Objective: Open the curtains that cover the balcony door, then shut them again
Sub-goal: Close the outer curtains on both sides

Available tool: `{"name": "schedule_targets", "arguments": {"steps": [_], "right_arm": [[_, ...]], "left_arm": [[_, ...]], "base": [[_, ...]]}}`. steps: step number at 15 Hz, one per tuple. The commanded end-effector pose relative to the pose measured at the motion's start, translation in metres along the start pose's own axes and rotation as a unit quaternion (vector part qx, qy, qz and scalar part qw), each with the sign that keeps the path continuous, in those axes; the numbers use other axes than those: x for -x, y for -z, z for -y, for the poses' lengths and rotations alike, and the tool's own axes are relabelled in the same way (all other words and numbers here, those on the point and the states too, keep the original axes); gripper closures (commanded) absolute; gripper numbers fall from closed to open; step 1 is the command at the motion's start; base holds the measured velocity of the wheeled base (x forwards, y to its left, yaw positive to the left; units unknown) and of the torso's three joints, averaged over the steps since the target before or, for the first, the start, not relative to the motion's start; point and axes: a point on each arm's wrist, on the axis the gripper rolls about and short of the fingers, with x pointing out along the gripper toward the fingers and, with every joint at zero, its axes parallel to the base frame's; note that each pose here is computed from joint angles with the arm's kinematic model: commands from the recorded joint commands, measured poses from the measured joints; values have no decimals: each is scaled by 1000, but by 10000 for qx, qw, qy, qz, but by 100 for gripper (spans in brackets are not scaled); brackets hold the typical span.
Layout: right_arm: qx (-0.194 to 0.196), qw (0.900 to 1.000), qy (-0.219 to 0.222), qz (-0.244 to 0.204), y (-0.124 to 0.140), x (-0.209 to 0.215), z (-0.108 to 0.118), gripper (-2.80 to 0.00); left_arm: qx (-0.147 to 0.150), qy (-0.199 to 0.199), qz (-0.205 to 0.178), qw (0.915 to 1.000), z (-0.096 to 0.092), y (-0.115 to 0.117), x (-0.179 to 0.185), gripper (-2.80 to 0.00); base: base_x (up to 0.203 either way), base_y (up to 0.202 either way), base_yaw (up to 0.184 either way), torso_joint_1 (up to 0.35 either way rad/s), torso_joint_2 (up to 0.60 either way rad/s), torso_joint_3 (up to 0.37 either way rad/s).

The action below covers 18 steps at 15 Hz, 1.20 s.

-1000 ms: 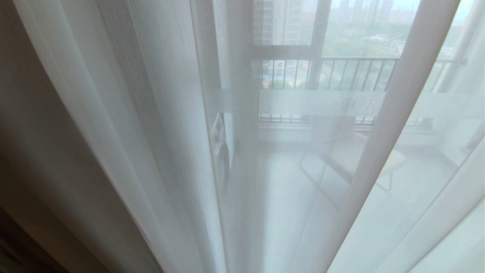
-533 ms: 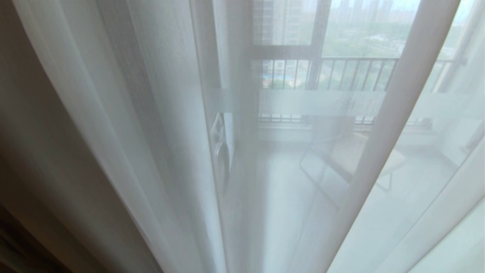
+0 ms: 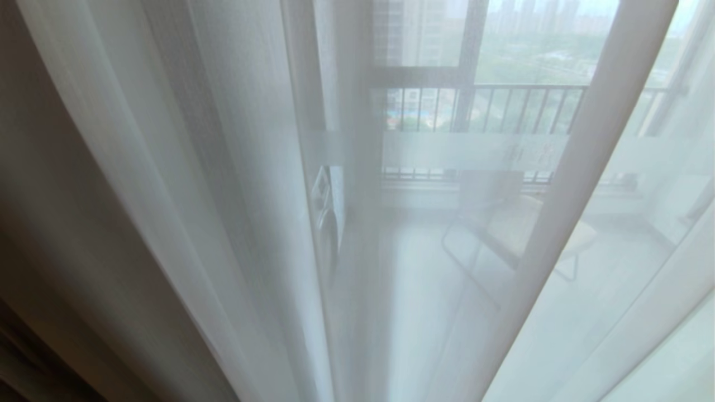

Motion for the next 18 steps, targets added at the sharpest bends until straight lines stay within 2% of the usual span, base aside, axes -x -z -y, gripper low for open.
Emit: {"name": "schedule_targets", "arguments": {"steps": [1,6,12,15,18], "right_arm": [[-4,10000,2,-4,0,0,0,0],[2,10000,-6,-4,0,0,0,0],[-3,10000,0,-4,0,0,0,0],[3,10000,2,-4,0,0,0,0],[-4,10000,2,-4,0,0,0,0]], "left_arm": [[12,99,205,9997,0,-16,9,0],[65,438,464,9979,0,-45,40,0],[196,528,599,9966,-3,-68,105,0],[207,936,436,9944,-2,-73,139,0],[199,1613,297,9863,4,-75,162,0]], "base": [[0,0,0,0,0,0],[0,0,0,0,0,0],[0,0,0,0,0,0],[0,0,0,0,0,0],[0,0,0,0,0,0]]}}
